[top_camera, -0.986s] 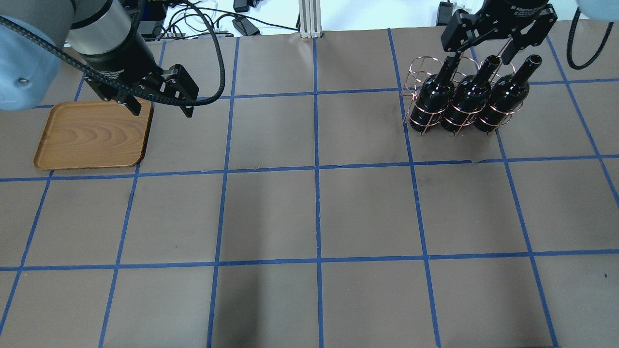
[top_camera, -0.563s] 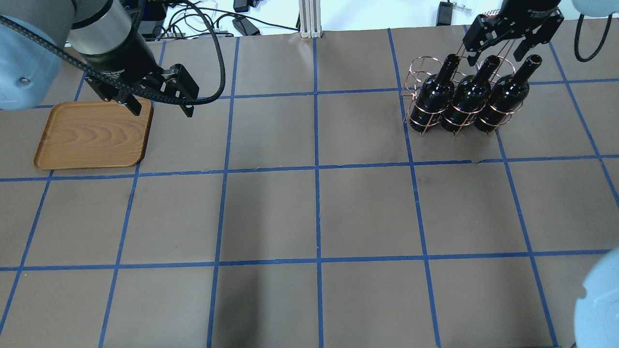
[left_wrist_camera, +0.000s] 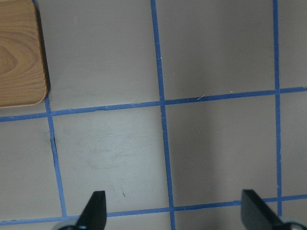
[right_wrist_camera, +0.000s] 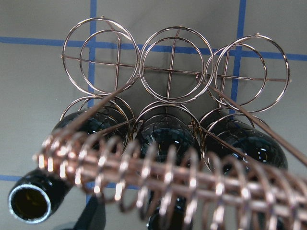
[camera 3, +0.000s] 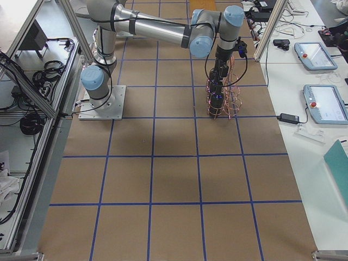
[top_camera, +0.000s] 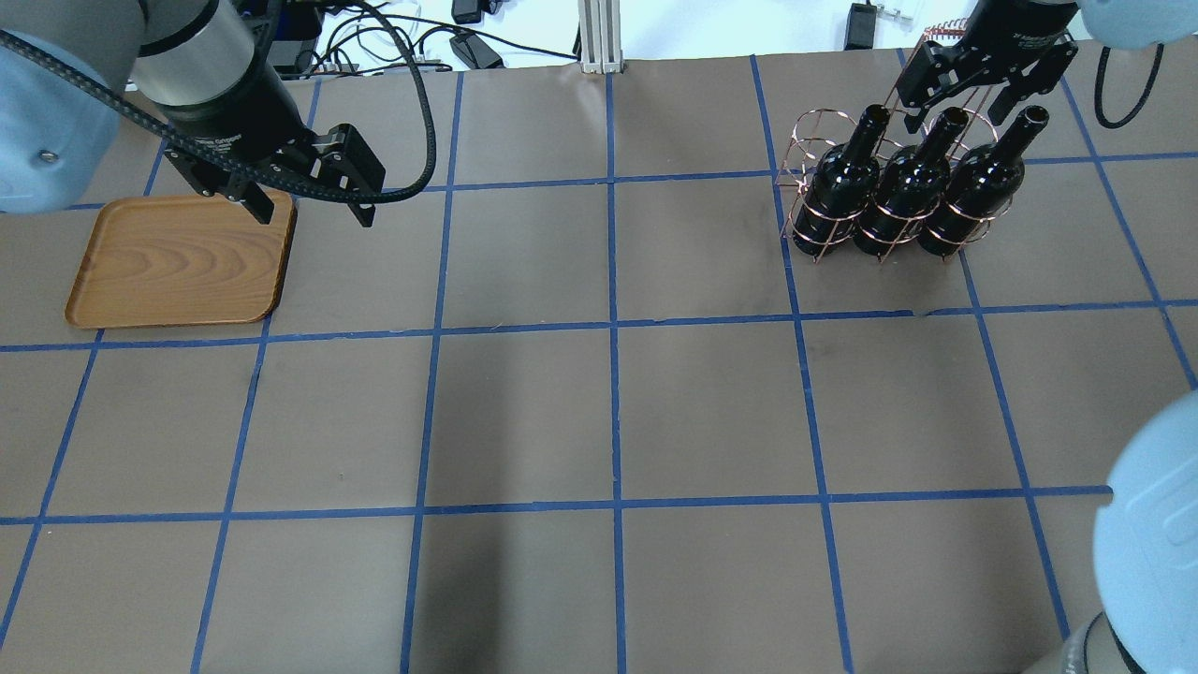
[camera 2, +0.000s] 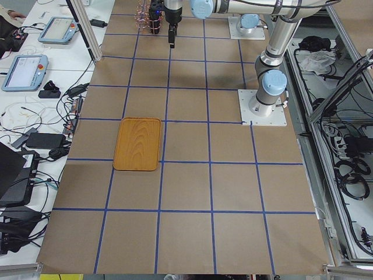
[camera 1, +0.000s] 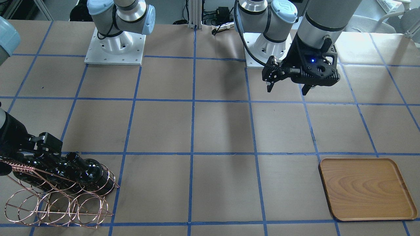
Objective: Take wine from basket and place on tray
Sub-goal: 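Close the right gripper on the bottle neck and lift it from the rack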
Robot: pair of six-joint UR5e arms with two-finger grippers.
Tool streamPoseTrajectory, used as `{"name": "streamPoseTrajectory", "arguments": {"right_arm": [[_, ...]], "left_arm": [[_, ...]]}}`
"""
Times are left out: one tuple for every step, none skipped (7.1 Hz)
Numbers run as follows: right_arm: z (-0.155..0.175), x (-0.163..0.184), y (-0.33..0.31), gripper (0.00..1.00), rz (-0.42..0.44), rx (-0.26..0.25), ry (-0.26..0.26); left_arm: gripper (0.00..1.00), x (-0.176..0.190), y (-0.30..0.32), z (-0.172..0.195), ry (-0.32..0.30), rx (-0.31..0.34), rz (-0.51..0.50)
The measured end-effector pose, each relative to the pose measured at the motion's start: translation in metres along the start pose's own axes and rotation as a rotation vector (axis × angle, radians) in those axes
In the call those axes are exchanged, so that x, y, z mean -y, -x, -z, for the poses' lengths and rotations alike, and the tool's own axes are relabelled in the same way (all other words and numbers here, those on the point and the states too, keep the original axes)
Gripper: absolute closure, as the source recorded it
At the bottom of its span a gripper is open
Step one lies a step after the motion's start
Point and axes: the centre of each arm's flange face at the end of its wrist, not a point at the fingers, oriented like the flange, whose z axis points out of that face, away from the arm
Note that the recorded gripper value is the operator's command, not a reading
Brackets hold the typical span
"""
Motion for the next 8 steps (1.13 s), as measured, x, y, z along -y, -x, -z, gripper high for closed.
{"name": "streamPoseTrajectory", "arguments": {"right_arm": [[-0.0065,0.0024,-0.0012,0.29,0.0,-0.001,0.007],[-0.01,0.0035,-0.0019,0.47,-0.001,-0.003,0.012],[-0.0109,0.0037,-0.0021,0.54,-0.002,-0.003,0.014],[-0.011,0.0038,-0.002,0.55,-0.002,-0.001,0.013],[-0.0112,0.0039,-0.0015,0.59,-0.002,0.004,0.013],[-0.0112,0.0039,-0.0012,0.64,-0.003,0.006,0.012],[-0.011,0.0038,-0.0011,0.7,-0.005,0.007,0.012],[-0.0101,0.0035,-0.001,0.71,-0.008,0.006,0.011]], "left_arm": [[0.0,0.0001,-0.0001,0.0,-0.001,-0.001,0.0],[0.0,0.0001,0.0,0.0001,-0.001,-0.001,0.0],[0.0,0.0001,0.0,0.0001,-0.001,0.0,-0.001],[0.0,0.0001,0.0,0.0001,-0.001,0.0,-0.001],[0.0,0.0002,0.0,0.0002,-0.002,0.0,0.0],[0.0,0.0002,0.0,0.0003,-0.003,0.0,0.0],[0.0,0.0002,0.0,0.0005,-0.003,0.0,0.001],[0.0,0.0,0.0001,0.0008,-0.004,0.001,0.0]]}}
